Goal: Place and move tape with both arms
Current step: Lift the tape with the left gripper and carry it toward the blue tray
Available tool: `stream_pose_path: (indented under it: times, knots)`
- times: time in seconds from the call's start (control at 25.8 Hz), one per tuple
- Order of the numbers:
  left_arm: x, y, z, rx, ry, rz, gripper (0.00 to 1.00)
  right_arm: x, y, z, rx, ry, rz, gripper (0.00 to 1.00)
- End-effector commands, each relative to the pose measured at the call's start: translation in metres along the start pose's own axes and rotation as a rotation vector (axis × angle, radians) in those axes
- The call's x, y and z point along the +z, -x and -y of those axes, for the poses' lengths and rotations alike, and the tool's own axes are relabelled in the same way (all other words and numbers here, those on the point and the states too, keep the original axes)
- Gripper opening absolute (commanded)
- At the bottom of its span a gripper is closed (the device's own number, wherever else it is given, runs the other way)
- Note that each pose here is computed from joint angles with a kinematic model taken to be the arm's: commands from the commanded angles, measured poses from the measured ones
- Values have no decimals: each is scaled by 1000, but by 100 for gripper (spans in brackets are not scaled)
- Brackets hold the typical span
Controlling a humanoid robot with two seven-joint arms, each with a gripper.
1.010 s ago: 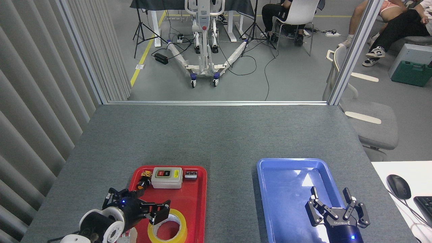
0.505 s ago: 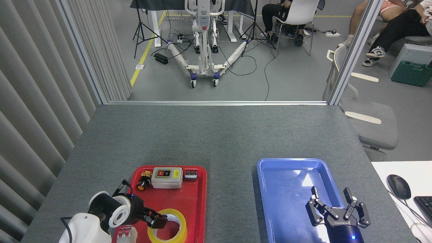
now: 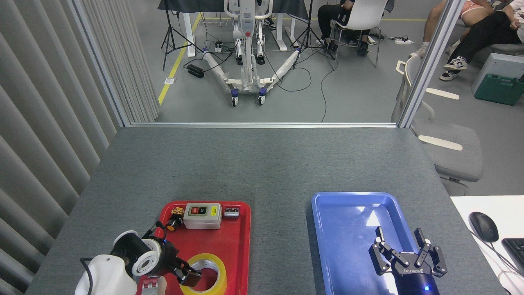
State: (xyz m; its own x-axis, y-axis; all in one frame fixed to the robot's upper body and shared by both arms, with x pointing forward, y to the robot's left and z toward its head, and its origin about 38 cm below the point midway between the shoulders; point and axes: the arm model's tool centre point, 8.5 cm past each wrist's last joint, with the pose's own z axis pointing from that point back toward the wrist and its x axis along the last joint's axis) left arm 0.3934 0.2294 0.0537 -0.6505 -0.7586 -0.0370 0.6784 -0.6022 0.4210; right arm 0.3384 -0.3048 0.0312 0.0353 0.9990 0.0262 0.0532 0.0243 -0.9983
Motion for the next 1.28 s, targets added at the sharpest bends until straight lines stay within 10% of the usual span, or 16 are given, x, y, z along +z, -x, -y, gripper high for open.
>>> stream_pose_path:
  times: [0.0,0.19,0.39,0.7,1.01,1.24]
  knots:
    - [-6,-1,3,1,14,17,67,0,-1,0,-1,1,2,100]
    - [-16,-13,1,6,17,62,0,0,-2,0,-1,0,4,100]
    - [-2,-6,-18,25,-119,165,0,0,-2,0,-1,0,8,100]
    - [42,-4,-82,418,-771,859,0,0,-1,1,4,4,15,100]
    - [8,-73,-117,155,-621,869,0,40,-45,15,-130,43,618,100]
    - [6,-78,-127,156,-622,882,0,69,-60,21,-188,70,711,100]
